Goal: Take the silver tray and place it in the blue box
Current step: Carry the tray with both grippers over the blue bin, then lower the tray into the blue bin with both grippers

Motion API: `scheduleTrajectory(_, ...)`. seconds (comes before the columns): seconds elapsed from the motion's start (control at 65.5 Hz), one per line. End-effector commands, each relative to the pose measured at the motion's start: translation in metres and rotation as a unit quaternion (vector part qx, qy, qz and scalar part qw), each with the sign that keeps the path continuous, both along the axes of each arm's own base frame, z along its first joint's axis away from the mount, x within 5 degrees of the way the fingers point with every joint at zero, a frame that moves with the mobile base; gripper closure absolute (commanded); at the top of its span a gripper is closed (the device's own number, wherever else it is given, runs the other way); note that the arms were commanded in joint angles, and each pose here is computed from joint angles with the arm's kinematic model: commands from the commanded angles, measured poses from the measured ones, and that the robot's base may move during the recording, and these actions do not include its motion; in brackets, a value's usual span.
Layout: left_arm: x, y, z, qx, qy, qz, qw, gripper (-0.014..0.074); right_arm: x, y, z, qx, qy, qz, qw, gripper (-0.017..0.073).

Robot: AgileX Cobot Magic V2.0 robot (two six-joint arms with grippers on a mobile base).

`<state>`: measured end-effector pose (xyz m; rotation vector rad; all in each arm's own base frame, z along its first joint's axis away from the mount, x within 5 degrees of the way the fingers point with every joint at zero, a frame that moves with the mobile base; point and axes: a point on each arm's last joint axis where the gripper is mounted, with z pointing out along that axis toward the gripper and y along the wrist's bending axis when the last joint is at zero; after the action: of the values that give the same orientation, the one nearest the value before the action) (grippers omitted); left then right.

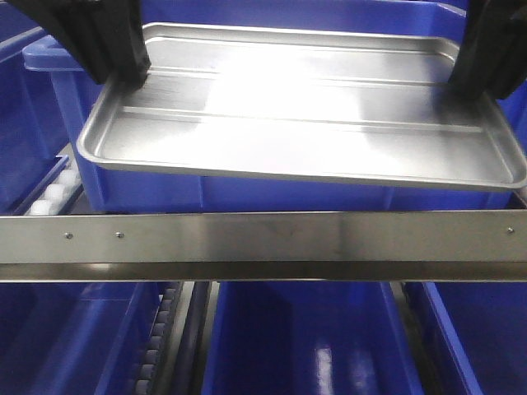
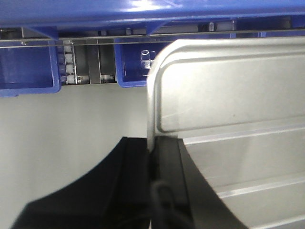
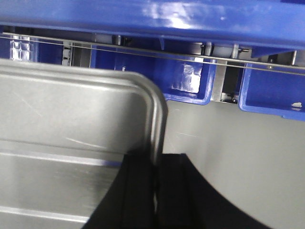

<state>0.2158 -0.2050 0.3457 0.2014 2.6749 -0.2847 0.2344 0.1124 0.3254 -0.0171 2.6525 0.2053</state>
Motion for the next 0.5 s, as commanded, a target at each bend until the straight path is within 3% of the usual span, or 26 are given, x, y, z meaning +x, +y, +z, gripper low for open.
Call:
scheduleTrajectory(0.0,0.000,0.011,0.019,0.008,-0.041,0.005,0.999,0.0699,0.000,-0.010,0.017,-0.027,-0.044,0.002,0.999,0.0490)
scheduleTrajectory(0.489,-0.001,0.010,0.032,-0.016,-0.054,0.004,0.998,0.0699,-0.012,-0.016,0.033,-0.021,-0.076,0.013,0.997,0.0490)
